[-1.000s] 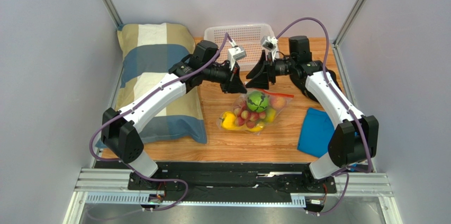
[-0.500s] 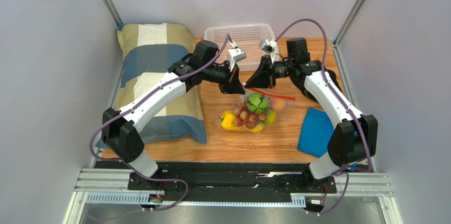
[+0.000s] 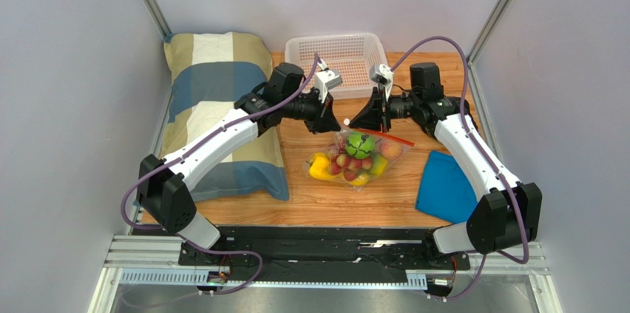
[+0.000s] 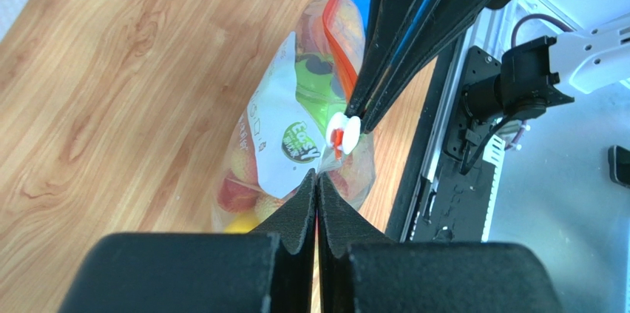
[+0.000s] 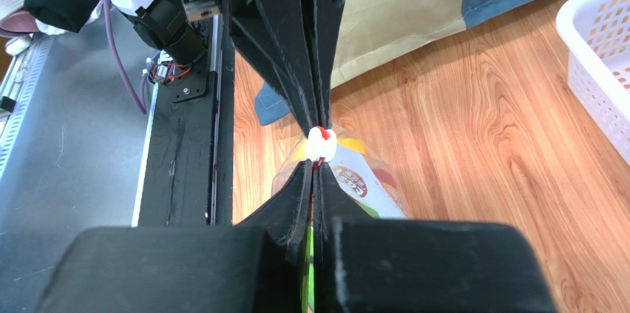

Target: Open the zip-top bag and remove the fake food

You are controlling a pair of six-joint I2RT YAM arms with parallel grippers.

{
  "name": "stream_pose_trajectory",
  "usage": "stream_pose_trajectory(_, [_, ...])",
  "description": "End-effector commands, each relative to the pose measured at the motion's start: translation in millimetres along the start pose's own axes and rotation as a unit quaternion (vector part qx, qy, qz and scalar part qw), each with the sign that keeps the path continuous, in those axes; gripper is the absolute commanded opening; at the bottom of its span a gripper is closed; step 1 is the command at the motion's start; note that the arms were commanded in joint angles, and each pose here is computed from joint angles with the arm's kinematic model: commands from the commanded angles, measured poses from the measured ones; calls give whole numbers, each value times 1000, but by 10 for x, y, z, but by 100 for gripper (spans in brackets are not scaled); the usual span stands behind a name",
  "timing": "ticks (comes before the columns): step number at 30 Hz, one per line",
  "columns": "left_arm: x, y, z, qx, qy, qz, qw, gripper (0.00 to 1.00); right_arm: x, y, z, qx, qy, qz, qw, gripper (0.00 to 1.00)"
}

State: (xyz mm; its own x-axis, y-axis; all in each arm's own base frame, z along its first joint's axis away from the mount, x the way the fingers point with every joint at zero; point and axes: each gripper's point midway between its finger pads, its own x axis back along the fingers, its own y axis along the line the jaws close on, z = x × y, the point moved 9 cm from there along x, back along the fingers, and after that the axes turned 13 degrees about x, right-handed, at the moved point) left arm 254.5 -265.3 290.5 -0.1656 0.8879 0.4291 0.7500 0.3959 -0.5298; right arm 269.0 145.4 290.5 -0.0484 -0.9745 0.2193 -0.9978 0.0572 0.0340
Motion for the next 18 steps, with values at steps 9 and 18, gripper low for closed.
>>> stream_pose_trajectory(9, [-11, -210, -77, -9, -2, 129, 992, 43, 32, 27, -145, 20, -27, -1, 999, 0])
stream_pose_trajectory(18, [-207, -48, -48, -6, -32, 123, 992, 48, 19, -5, -242, 12, -43, -12, 999, 0])
